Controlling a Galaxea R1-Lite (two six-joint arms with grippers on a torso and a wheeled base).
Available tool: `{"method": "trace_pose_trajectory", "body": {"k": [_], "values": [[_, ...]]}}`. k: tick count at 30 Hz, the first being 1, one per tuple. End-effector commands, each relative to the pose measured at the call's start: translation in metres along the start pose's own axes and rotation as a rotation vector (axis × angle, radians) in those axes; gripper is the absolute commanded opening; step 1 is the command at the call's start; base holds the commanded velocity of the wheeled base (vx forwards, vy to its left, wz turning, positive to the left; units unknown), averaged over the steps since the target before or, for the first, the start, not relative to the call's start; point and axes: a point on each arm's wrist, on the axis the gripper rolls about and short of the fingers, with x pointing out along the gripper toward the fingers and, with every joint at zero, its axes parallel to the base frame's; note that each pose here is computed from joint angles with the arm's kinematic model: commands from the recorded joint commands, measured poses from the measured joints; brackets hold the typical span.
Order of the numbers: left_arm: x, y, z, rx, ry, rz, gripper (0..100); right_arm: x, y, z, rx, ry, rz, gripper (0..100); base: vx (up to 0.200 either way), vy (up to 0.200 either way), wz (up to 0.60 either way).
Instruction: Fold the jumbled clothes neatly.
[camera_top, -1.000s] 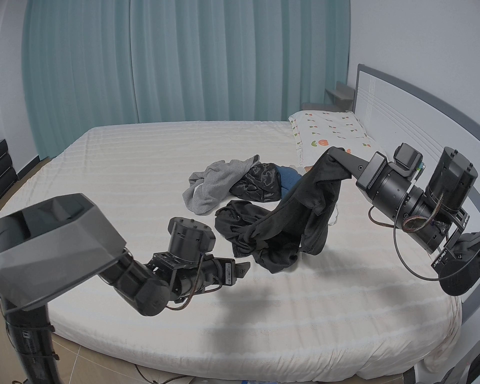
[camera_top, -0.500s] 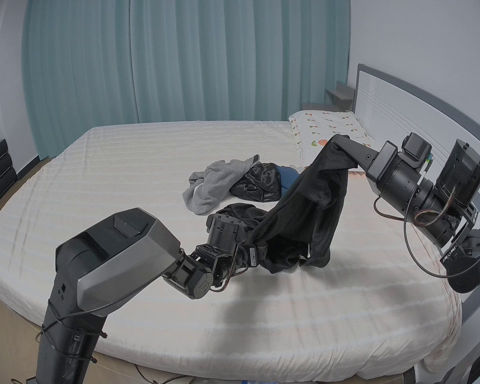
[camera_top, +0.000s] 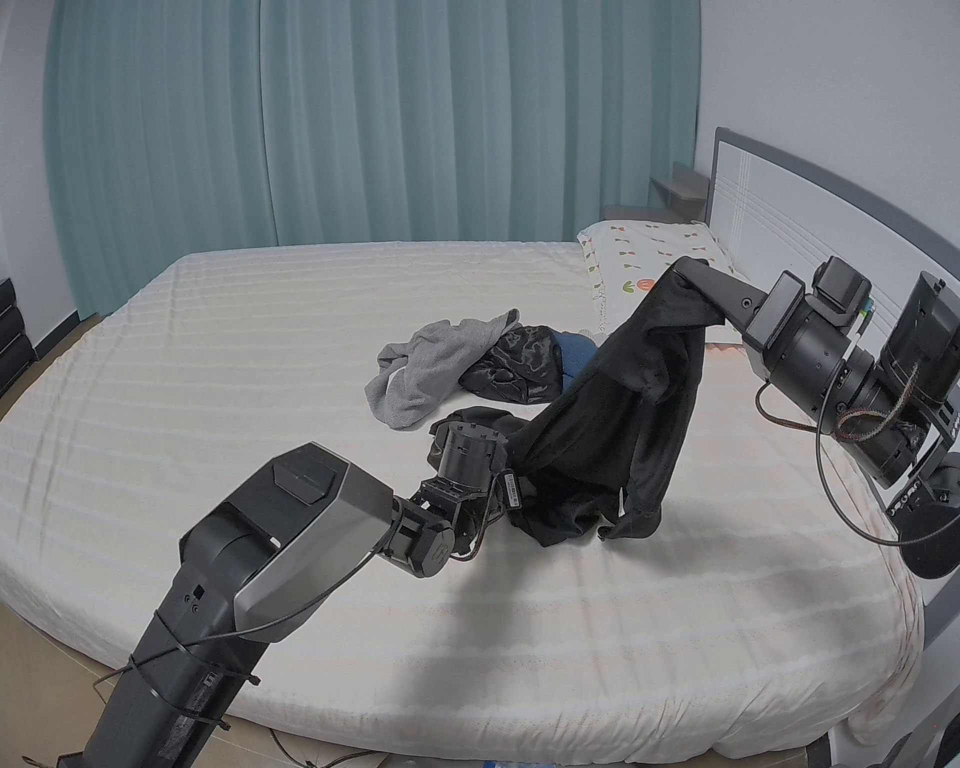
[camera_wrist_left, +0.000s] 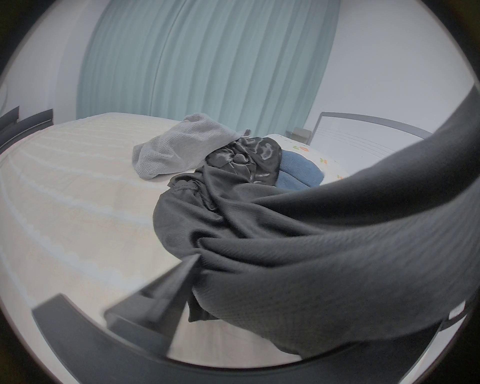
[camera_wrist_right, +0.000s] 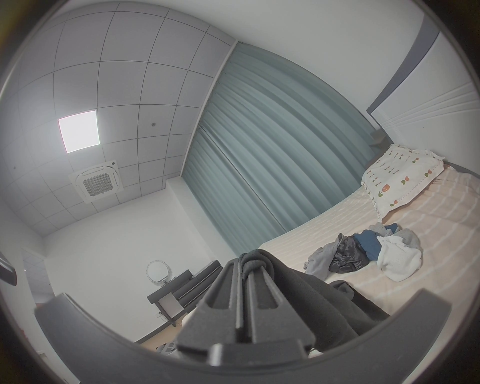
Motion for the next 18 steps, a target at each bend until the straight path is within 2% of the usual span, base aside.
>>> {"method": "trace_pose_trajectory", "body": {"k": [1, 8, 9, 11, 16, 18], "values": [[0.002, 0.022, -0.008, -0.011, 0.023, 0.091, 0, 0.0, -0.015, 0.001, -0.007, -0.003, -0.047, 0, 0.0, 0.0, 0.0], [-0.045, 0.046, 0.045, -0.047, -0.001, 0.146, 0, 0.0, -0.041, -0.001, -0.002, 0.023, -0.102, 0, 0.0, 0.0, 0.0], [-0.047, 0.047, 0.046, -0.047, 0.0, 0.148, 0, 0.0, -0.042, -0.002, -0.001, 0.026, -0.104, 0, 0.0, 0.0, 0.0], [-0.088, 0.052, 0.072, -0.075, 0.0, 0.159, 0, 0.003, -0.055, -0.01, 0.005, 0.048, -0.142, 0, 0.0, 0.0, 0.0], [-0.149, 0.047, 0.104, -0.206, -0.029, 0.111, 0, 0.008, -0.072, -0.035, 0.029, 0.12, -0.19, 0, 0.0, 0.0, 0.0], [-0.171, 0.047, 0.113, -0.222, -0.036, 0.076, 0, 0.011, -0.075, -0.041, 0.027, 0.124, -0.192, 0, 0.0, 0.0, 0.0]]}}
